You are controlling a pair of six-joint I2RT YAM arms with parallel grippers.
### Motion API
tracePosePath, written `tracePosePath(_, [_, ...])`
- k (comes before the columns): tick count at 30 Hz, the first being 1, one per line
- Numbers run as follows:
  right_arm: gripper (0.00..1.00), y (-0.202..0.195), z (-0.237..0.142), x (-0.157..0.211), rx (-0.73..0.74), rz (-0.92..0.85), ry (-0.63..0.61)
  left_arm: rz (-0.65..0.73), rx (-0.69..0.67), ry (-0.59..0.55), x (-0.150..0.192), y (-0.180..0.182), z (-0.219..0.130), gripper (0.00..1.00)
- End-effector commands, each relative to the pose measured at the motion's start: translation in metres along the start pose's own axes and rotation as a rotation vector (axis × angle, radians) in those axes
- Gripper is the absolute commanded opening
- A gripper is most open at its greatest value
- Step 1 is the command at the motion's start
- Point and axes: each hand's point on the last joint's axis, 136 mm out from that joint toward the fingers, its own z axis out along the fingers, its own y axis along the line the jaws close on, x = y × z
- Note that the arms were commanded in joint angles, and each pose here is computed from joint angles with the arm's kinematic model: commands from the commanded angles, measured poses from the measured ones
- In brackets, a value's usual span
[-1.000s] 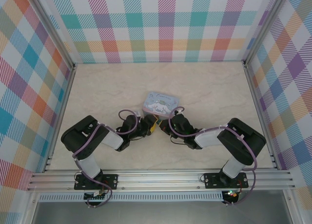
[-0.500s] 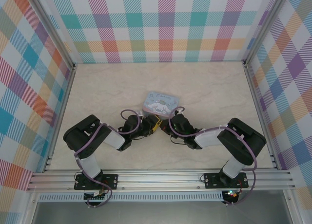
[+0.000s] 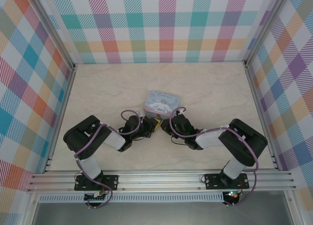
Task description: Unlock a padlock with a key
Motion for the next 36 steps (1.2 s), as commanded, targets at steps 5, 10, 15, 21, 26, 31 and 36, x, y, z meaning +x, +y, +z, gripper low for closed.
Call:
tracePosePath(5, [0.33,-0.004,-0.026,-0.004,0.049,-0.139,-0.003,0.024,0.025,-0.011,0.0,-0.02,-0.001,0.0])
tracePosePath(10, [0.47,0.001,-0.053,-0.019,0.092,-0.348,0.009,0.024,0.014,0.014,0.001,-0.025,0.001,0.0])
tracePosePath(15, [0.53,0.017,-0.073,-0.035,0.126,-0.767,0.013,0.016,0.012,0.03,-0.004,-0.03,-0.001,0.0])
tracePosePath(21, [0.56,0.036,-0.076,-0.035,0.083,-1.345,0.06,0.025,-0.009,0.035,-0.009,-0.035,-0.01,0.0])
tracePosePath(26, [0.57,0.042,-0.078,-0.026,0.002,-1.646,0.024,0.019,-0.003,0.036,-0.015,-0.042,-0.019,0.0])
tracePosePath(31, [0.57,0.046,-0.075,-0.014,-0.021,-1.901,-0.041,0.012,0.009,0.045,-0.016,-0.048,-0.02,0.0])
tracePosePath(36, [0.57,0.048,-0.067,-0.01,0.071,-2.08,-0.091,0.005,0.015,0.049,-0.016,-0.051,-0.02,0.0])
